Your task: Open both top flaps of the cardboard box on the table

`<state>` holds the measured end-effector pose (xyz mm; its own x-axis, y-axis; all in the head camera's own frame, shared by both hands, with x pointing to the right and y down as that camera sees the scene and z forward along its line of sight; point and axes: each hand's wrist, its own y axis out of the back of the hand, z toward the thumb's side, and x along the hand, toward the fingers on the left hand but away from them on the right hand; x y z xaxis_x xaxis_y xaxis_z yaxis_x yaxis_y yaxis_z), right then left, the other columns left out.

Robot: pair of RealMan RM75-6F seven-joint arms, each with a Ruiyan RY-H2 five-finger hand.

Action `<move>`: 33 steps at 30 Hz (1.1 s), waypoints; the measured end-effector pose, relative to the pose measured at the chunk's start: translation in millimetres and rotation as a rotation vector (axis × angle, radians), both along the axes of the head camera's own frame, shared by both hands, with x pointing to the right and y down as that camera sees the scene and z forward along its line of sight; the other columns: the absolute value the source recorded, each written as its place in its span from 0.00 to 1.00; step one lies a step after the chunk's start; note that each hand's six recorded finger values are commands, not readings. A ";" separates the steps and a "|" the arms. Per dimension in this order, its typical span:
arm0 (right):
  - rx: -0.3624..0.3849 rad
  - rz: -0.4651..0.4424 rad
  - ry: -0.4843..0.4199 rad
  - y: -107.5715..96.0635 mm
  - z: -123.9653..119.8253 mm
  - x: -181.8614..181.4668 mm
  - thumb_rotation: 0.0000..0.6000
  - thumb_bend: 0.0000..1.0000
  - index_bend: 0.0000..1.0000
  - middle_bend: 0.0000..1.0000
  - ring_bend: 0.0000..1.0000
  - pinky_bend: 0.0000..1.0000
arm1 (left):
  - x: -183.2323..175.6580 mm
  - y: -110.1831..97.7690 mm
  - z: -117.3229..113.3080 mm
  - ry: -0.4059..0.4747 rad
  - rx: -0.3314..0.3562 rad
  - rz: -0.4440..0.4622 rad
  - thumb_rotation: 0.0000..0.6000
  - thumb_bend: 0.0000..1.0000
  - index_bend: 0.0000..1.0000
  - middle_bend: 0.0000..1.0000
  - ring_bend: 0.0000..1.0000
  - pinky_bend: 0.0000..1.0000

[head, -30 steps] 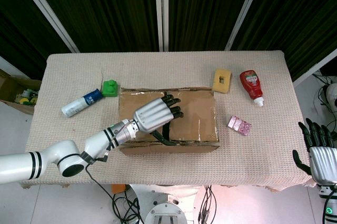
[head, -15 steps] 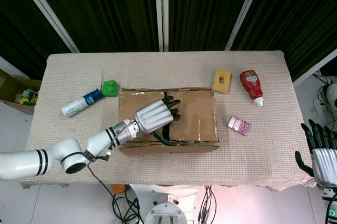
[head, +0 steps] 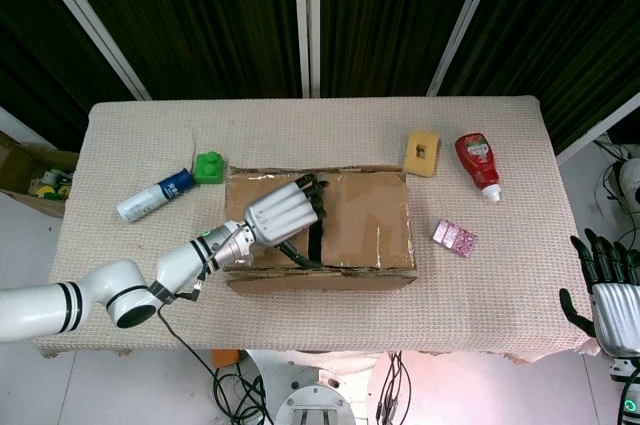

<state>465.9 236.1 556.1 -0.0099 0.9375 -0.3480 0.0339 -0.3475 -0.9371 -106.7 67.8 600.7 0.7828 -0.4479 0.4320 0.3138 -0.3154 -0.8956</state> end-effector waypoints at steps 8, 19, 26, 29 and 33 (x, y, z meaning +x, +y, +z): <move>0.003 0.007 -0.003 0.3 -0.1 -0.6 1.00 0.36 0.00 0.00 0.00 0.00 | -12.3 2.6 0.0 -0.039 -0.007 -0.012 0.00 0.02 0.50 0.45 0.11 0.19; 0.006 0.004 0.002 -0.1 -1.3 -1.6 1.00 0.36 0.00 0.00 0.00 0.00 | -22.1 -0.3 -24.6 -0.029 0.086 0.001 0.00 0.02 0.56 0.51 0.12 0.19; 0.017 0.007 0.004 -1.4 -2.7 -2.4 1.00 0.36 0.00 0.00 0.00 0.00 | -40.5 -7.0 -47.3 -0.045 0.126 -0.038 0.00 0.01 0.56 0.51 0.12 0.19; 0.016 0.005 0.005 -1.8 -2.3 -2.9 1.00 0.36 0.00 0.00 0.00 0.00 | -52.1 -11.1 -61.2 -0.039 0.131 -0.079 0.00 0.00 0.55 0.50 0.12 0.19; 0.012 -0.004 0.006 -2.6 -0.9 -5.6 1.00 0.36 0.00 0.00 0.00 0.00 | -69.4 -17.8 -79.9 -0.016 0.118 -0.153 0.00 0.00 0.55 0.50 0.12 0.19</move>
<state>460.2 233.5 555.2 -0.0084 0.9417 -0.3364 0.0275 -0.3360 -0.9414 -176.1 50.0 520.8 0.6953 -0.6092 0.3813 0.2847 -0.2536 -0.9245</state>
